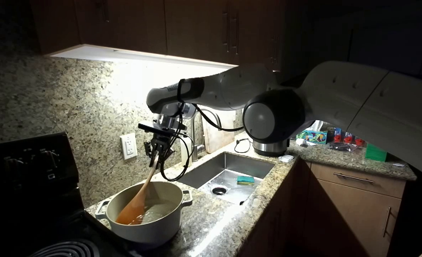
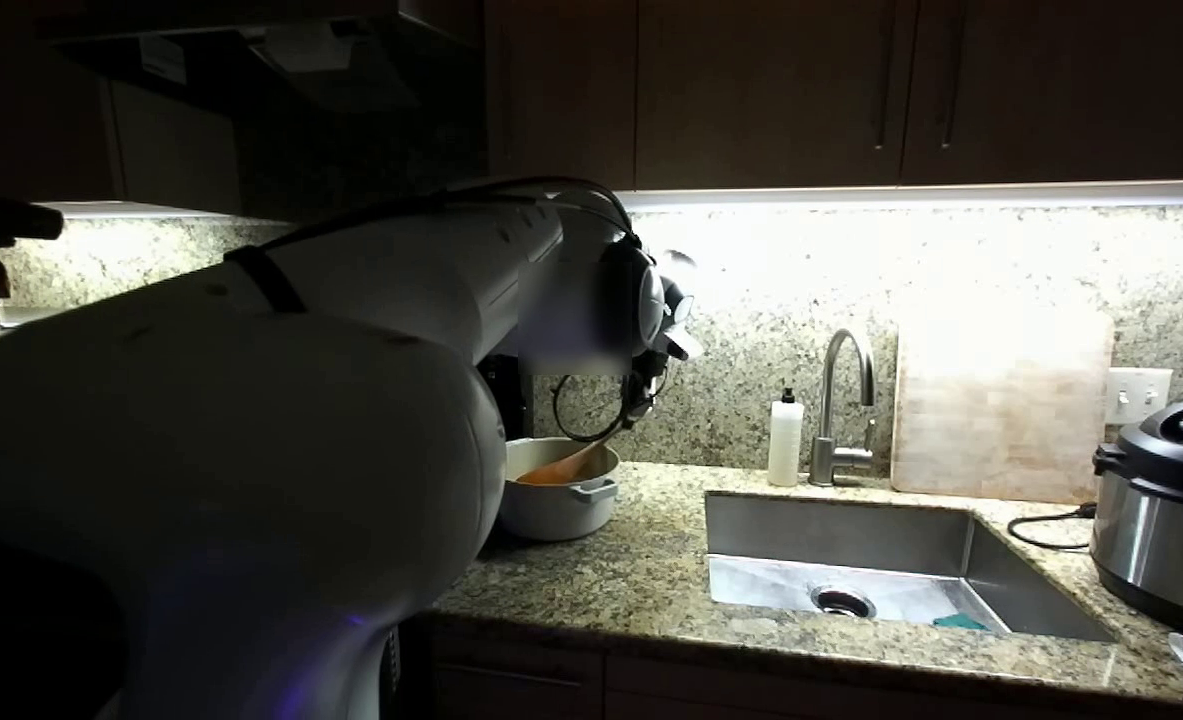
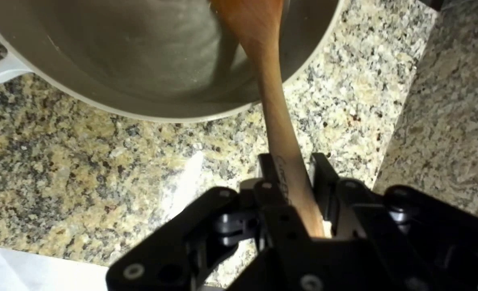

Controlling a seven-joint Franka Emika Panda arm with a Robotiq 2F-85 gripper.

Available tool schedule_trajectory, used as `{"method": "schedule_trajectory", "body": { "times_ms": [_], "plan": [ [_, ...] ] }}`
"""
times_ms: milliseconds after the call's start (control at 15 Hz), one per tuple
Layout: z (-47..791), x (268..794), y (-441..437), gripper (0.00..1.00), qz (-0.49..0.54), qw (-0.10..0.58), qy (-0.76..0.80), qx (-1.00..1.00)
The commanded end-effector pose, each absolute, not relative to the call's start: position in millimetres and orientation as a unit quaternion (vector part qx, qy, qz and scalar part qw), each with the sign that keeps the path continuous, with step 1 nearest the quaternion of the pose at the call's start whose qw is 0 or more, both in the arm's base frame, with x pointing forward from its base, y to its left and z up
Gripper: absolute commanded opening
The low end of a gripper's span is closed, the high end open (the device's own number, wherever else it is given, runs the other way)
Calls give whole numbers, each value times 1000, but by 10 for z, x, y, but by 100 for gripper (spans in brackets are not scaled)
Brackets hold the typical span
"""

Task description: Hold the wooden spoon and stir in the pot on the countertop.

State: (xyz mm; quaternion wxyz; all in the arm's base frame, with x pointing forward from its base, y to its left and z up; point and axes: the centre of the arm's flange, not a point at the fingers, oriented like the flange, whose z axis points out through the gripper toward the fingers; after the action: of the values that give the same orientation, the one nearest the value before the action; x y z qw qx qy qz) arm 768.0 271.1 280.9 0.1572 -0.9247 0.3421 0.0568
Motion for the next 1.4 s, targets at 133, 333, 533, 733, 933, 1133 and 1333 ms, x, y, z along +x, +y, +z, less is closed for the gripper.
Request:
{"method": "schedule_trajectory", "body": {
  "times_ms": [133, 333, 533, 733, 933, 1133, 1333],
  "plan": [
    [2967, 6969, 2593, 7, -2, 153, 408, -900],
    [3051, 6997, 2512, 7, -32, 159, 412, -897],
    [3121, 6981, 2444, 7, -53, 159, 413, -895],
    [3177, 6905, 2391, 6, -61, 152, 402, -901],
    [3216, 6784, 2351, 6, -65, 152, 389, -906],
    [3228, 6619, 2324, 6, -62, 149, 378, -912],
    [3183, 6423, 2288, 6, -53, 154, 364, -917]
  ]
}}
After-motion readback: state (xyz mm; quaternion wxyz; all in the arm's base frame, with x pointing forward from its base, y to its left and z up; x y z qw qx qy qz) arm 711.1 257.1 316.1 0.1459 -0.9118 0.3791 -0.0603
